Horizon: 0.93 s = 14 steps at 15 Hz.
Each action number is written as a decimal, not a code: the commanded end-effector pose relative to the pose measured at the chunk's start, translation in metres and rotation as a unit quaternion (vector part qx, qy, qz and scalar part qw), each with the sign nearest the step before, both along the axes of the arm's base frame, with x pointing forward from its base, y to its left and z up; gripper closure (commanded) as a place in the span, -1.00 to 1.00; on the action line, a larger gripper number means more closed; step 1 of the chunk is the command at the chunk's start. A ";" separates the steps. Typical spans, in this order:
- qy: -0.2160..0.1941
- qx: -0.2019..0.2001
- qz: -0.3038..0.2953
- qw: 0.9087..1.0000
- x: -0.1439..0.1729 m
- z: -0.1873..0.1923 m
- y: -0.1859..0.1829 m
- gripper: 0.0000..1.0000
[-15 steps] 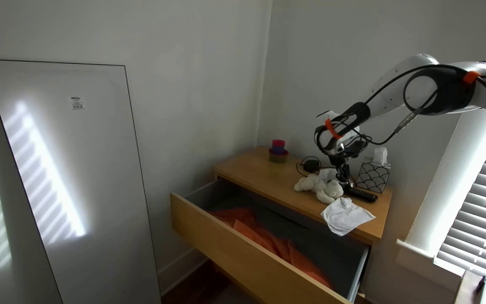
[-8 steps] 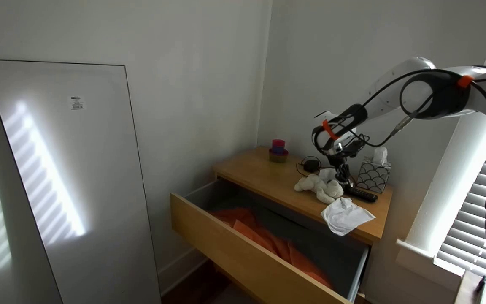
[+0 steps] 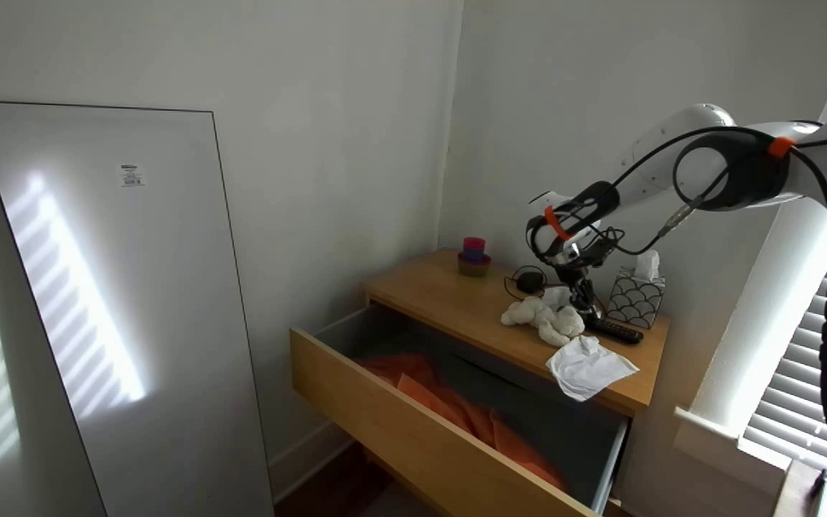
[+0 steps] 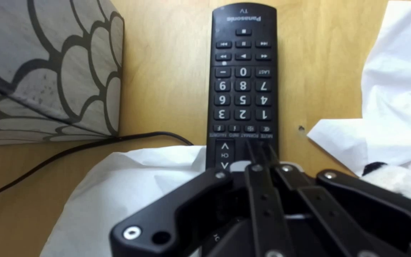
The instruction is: Press a button on the black remote
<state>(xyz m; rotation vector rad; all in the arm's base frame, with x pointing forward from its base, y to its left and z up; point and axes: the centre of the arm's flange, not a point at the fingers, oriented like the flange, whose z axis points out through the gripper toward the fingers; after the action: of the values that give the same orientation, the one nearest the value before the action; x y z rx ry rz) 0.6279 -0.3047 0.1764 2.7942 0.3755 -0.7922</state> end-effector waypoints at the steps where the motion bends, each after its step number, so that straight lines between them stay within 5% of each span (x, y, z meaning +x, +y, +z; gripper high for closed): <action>1: 0.022 -0.003 -0.005 1.000 0.001 -0.040 -0.002 1.00; 14: 0.034 -0.006 -0.009 0.999 0.005 -0.042 -0.004 1.00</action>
<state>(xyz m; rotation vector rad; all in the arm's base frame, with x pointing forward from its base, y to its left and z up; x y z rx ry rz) 0.6332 -0.3048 0.1729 2.7745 0.3673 -0.8515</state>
